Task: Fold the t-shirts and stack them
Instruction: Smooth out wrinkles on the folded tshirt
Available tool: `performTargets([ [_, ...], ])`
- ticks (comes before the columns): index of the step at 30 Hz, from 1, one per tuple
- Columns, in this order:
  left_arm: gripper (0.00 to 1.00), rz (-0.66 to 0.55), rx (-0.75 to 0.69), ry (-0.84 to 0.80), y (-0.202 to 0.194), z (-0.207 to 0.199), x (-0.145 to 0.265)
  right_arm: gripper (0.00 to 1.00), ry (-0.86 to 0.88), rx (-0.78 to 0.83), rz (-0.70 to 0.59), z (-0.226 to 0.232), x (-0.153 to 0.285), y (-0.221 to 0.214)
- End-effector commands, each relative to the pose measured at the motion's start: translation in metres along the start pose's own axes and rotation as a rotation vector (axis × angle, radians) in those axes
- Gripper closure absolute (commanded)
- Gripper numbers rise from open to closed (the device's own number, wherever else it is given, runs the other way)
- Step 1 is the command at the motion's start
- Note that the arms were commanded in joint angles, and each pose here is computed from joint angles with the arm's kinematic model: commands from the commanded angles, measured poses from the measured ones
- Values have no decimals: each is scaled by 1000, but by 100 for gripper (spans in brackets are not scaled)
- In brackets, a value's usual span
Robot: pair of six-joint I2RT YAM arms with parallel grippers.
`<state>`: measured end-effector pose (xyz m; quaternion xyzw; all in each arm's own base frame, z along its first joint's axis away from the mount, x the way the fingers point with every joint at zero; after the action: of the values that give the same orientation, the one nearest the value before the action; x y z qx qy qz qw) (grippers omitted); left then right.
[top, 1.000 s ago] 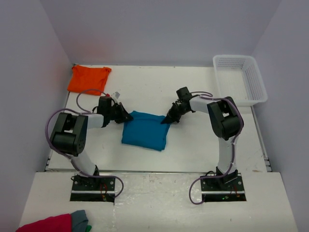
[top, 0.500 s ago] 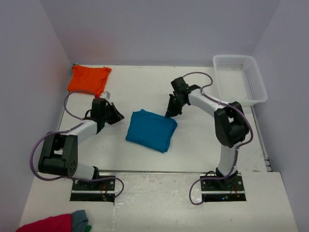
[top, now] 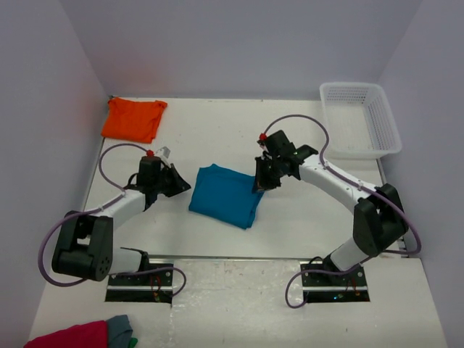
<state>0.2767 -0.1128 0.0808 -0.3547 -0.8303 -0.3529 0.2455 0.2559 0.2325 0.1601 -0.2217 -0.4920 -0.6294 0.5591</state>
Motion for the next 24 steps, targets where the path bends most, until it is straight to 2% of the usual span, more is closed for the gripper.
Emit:
performTargets([
  [1,100,12,-8,-117,-6,-11,1,100,138,-7,32,15,-9,-18],
  [4,100,7,-25,-149,-5,-16,1,100,249,-16,95,27,-21,-32],
  [8,100,-30,-69,-281,6,-42,8,100,366,-31,173,40,-38,-47],
  [14,100,68,-29,-472,-14,-65,3,100,580,-86,261,56,-67,-56],
  [16,100,123,-30,-513,-27,-68,-3,100,701,-112,291,67,-74,-52],
  [24,100,283,39,-516,-68,-51,-34,100,715,-213,359,63,-103,-54],
])
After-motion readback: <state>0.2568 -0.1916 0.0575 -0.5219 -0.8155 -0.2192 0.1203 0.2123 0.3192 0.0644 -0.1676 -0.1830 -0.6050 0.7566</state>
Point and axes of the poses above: each gripper's point midway between its finger pads, its own x axis back along the fingers, its own z axis along the line the jaws close on, y = z × x, the point moved 4 cm from there along x, back along the fingers, and after that the axes turned 7 degrees about x, right-handed, at the moved point
